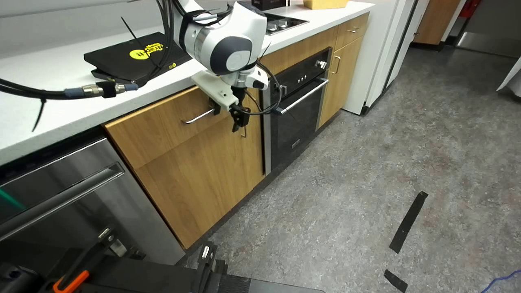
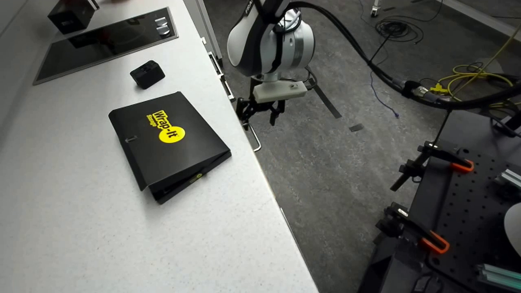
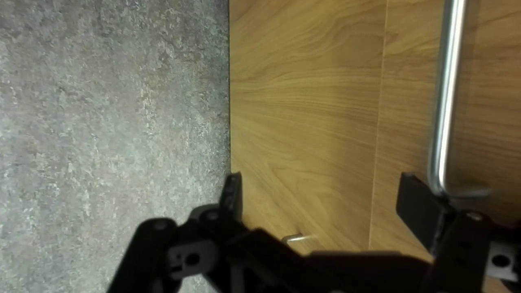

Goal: Close the top drawer of the cabinet.

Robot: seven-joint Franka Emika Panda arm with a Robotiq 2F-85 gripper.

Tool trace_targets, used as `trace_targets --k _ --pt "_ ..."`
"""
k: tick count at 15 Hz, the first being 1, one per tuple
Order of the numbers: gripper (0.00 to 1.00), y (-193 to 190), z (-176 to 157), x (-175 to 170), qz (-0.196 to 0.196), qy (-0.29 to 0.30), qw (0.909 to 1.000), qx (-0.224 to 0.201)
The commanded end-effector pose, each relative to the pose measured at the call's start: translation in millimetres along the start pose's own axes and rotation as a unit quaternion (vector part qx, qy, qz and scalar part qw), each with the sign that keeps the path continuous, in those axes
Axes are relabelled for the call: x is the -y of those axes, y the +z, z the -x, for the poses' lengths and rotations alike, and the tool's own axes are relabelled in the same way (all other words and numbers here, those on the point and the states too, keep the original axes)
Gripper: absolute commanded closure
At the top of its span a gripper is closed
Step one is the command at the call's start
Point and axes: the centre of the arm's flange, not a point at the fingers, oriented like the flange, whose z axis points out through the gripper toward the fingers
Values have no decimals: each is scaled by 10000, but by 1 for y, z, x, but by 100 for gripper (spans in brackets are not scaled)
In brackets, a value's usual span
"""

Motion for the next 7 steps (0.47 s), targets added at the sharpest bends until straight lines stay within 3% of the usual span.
trace_targets --k 1,2,7 --pt "0 3 11 30 -179 -258 9993 196" --pt "0 3 -1 10 -54 -68 10000 -27" --pt "0 4 -1 9 -47 -62 10000 -27"
